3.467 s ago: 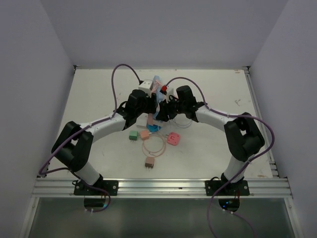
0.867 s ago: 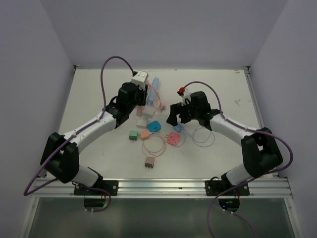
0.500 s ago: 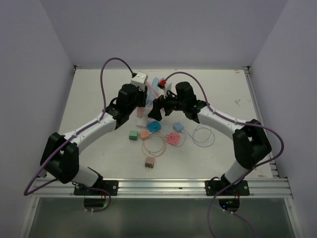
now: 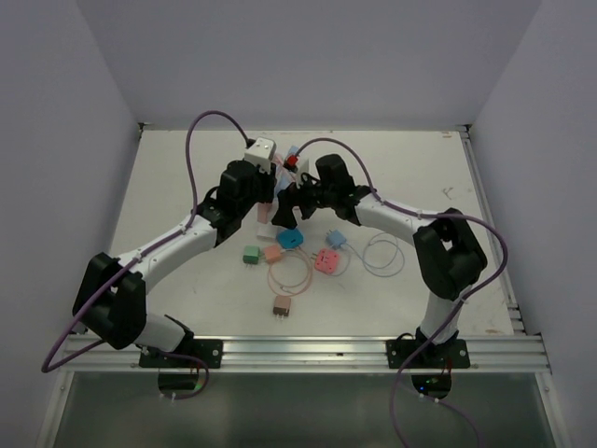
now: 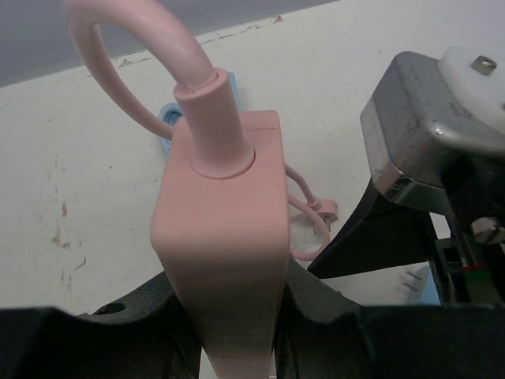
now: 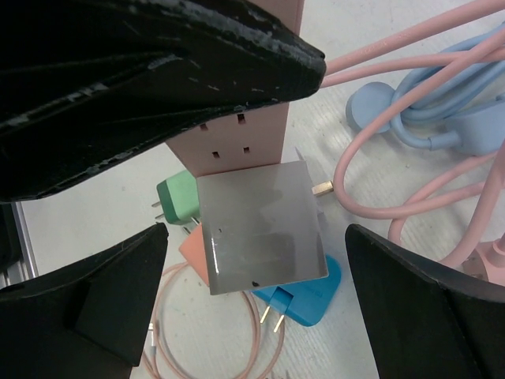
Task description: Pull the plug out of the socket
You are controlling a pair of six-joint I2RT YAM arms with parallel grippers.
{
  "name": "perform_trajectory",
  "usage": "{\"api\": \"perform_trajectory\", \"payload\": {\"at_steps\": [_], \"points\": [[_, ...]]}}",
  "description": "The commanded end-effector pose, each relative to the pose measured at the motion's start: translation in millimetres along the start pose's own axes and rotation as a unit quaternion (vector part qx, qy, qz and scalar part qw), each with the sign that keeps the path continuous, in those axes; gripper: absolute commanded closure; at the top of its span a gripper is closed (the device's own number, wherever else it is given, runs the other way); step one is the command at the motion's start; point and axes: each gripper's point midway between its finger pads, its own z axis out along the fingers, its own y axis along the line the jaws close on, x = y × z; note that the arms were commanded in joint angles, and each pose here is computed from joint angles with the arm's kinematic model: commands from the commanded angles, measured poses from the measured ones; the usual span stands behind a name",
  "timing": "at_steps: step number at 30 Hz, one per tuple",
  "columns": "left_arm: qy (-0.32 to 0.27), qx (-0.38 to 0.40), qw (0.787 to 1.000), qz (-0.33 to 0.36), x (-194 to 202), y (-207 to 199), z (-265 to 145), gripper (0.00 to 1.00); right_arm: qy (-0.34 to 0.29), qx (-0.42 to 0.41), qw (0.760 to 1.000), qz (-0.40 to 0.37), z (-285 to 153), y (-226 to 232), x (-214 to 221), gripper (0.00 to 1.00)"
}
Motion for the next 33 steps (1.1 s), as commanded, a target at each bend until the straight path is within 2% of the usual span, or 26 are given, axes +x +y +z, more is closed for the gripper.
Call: {"api": "perform_trajectory", "payload": {"at_steps": [1, 9, 11, 12, 13, 15, 16, 18, 19, 33], "points": [[-0.123, 0.009, 0.992, -0.037, -76.2, -1.4, -17.0, 1.0, -0.012, -0.001, 1.0, -0.027, 4.5, -2.0, -15.1, 0.02], [-0.124, 0.013, 0.992, -0.035, -75.5, -2.5, -17.2, 1.0, 0.001, -0.023, 0.999, -0.025, 9.9, 1.8, -6.7, 0.12], [-0.126, 0.013, 0.991, -0.035, -75.5, -2.4, -17.1, 1.0, 0.004, -0.027, 0.999, -0.024, 10.5, 2.5, -4.1, 0.22], [-0.126, 0.012, 0.992, -0.031, -75.0, -2.2, -16.6, 1.0, 0.005, -0.027, 0.999, -0.023, 10.4, 2.7, -3.0, 0.28], [-0.126, 0.011, 0.992, -0.029, -75.2, -1.4, -16.9, 1.0, 0.004, -0.027, 0.999, -0.024, 9.4, 3.4, -4.1, 0.42], [-0.126, 0.001, 0.992, -0.022, -72.9, 2.1, -15.3, 1.0, 0.007, -0.027, 0.999, -0.025, 8.8, 3.2, -2.3, 0.59], [-0.124, -0.002, 0.992, -0.02, -71.6, 3.5, -14.7, 1.0, 0.007, -0.025, 0.999, -0.026, 6.9, 3.8, -3.6, 0.76], [-0.123, -0.013, 0.992, -0.008, -68.0, 7.7, -12.7, 1.0, 0.008, -0.023, 0.999, -0.025, 4.3, 4.4, -2.1, 0.89], [-0.122, -0.018, 0.992, -0.004, -66.8, 9.5, -12.2, 1.0, 0.014, -0.018, 0.999, -0.036, 0.5, 3.2, 0.1, 1.0], [-0.108, -0.092, 0.987, 0.071, -48.5, 38.8, -2.7, 1.0, 0.097, 0.061, 0.993, 0.016, -54.7, -1.7, 36.6, 1.0]]}}
